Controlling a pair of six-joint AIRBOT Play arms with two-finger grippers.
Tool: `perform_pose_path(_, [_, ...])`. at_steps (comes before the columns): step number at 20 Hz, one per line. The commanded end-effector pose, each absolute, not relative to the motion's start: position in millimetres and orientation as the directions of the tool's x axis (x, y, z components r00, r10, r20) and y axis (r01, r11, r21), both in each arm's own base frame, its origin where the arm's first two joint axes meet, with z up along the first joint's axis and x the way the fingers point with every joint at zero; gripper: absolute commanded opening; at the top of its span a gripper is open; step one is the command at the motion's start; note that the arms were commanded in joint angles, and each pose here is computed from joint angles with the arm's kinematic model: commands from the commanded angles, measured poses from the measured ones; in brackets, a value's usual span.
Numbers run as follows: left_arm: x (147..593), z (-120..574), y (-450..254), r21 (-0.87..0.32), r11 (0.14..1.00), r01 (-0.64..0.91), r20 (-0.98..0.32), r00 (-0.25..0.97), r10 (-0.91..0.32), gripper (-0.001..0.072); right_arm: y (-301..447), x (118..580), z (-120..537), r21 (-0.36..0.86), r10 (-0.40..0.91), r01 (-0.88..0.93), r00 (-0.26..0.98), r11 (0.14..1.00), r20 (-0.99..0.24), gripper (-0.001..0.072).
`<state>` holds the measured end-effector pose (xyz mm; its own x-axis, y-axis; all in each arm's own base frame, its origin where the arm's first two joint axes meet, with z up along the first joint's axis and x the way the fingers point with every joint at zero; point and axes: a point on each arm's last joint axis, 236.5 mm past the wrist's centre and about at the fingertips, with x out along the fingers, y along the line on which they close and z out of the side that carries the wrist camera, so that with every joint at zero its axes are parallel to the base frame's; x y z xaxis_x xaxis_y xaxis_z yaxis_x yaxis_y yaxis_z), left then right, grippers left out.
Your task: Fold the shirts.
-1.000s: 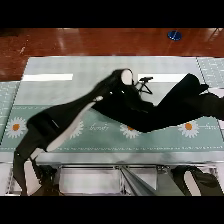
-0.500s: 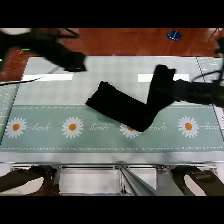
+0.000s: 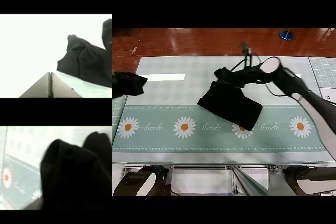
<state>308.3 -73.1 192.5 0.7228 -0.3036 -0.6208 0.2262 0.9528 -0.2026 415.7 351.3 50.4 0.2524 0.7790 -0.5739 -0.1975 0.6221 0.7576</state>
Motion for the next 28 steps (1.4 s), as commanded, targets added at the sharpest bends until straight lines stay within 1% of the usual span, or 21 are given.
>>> perform_pose_path(1, [303,156,-89,-0.325,0.922,0.210,-0.643,0.666,-0.379,0.0025,390,405,8,0.820,0.828,-0.120,0.092,0.560,-0.552,0.0417])
perform_pose_path(3, [307,144,-90,-0.337,0.920,0.200,-0.667,0.639,-0.383,0.0025,366,401,18,0.801,0.815,-0.156,0.060,0.578,-0.577,0.0415])
perform_pose_path(5, [311,137,-90,-0.339,0.920,0.195,-0.681,0.624,-0.383,0.0025,315,408,51,0.746,0.772,-0.205,0.108,0.633,-0.626,0.0415])
perform_pose_path(6, [311,135,-90,-0.341,0.920,0.193,-0.684,0.620,-0.383,0.0025,282,408,67,0.687,0.723,-0.232,0.148,0.689,-0.675,0.0416])
perform_pose_path(8, [312,134,-90,-0.341,0.920,0.193,-0.685,0.619,-0.383,0.0025,197,398,85,0.459,0.504,-0.217,0.257,0.862,-0.825,0.0415])
perform_pose_path(9, [312,134,-90,-0.341,0.920,0.193,-0.685,0.619,-0.383,0.0025,154,388,85,0.331,0.365,-0.160,0.314,0.930,-0.876,0.0416])
perform_pose_path(10, [312,134,-90,-0.341,0.920,0.193,-0.685,0.619,-0.383,0.0025,112,373,81,0.222,0.230,-0.063,0.365,0.973,-0.902,0.0416])
perform_pose_path(11, [312,134,-90,-0.341,0.920,0.192,-0.686,0.619,-0.383,0.0025,81,356,70,0.172,0.136,0.054,0.407,0.984,-0.903,0.0415])
perform_pose_path(12, [312,134,-90,-0.341,0.920,0.192,-0.686,0.618,-0.383,0.0025,62,340,51,0.181,0.086,0.181,0.439,0.967,-0.895,0.0415])
perform_pose_path(13, [312,133,-90,-0.342,0.920,0.191,-0.687,0.617,-0.383,0.0025,54,325,26,0.228,0.075,0.286,0.461,0.931,-0.884,0.0415])
perform_pose_path(14, [313,133,-90,-0.343,0.920,0.190,-0.688,0.616,-0.384,0.0025,56,309,-6,0.302,0.105,0.377,0.461,0.875,-0.881,0.0415])
perform_pose_path(15, [313,132,-90,-0.345,0.920,0.187,-0.690,0.613,-0.384,0.0025,71,295,-34,0.376,0.173,0.423,0.444,0.824,-0.879,0.0415])
perform_pose_path(17, [314,129,-90,-0.347,0.920,0.184,-0.695,0.608,-0.384,0.0025,111,279,-68,0.519,0.349,0.446,0.410,0.729,-0.842,0.0415])
perform_pose_path(18, [314,127,-90,-0.347,0.920,0.182,-0.700,0.603,-0.383,0.0025,127,277,-74,0.563,0.415,0.425,0.395,0.709,-0.820,0.0415])
perform_pose_path(20, [317,120,-90,-0.354,0.919,0.174,-0.713,0.585,-0.385,0.0025,147,281,-85,0.618,0.508,0.395,0.354,0.679,-0.785,0.0415])
perform_pose_path(22, [318,112,-94,-0.373,0.913,0.168,-0.727,0.558,-0.400,0.0025,160,290,-92,0.661,0.569,0.391,0.336,0.640,-0.750,0.0414])
perform_pose_path(25, [319,104,-99,-0.402,0.902,0.159,-0.736,0.529,-0.422,0.0025,181,299,-105,0.683,0.635,0.370,0.261,0.629,-0.727,0.0414])
perform_pose_path(27, [321,100,-99,-0.404,0.902,0.154,-0.743,0.519,-0.422,0.0025,198,312,-104,0.714,0.677,0.333,0.241,0.615,-0.695,0.0404])
perform_pose_path(28, [321,98,-99,-0.405,0.902,0.152,-0.746,0.515,-0.422,0.0025,207,321,-101,0.729,0.693,0.308,0.237,0.612,-0.681,0.0357])
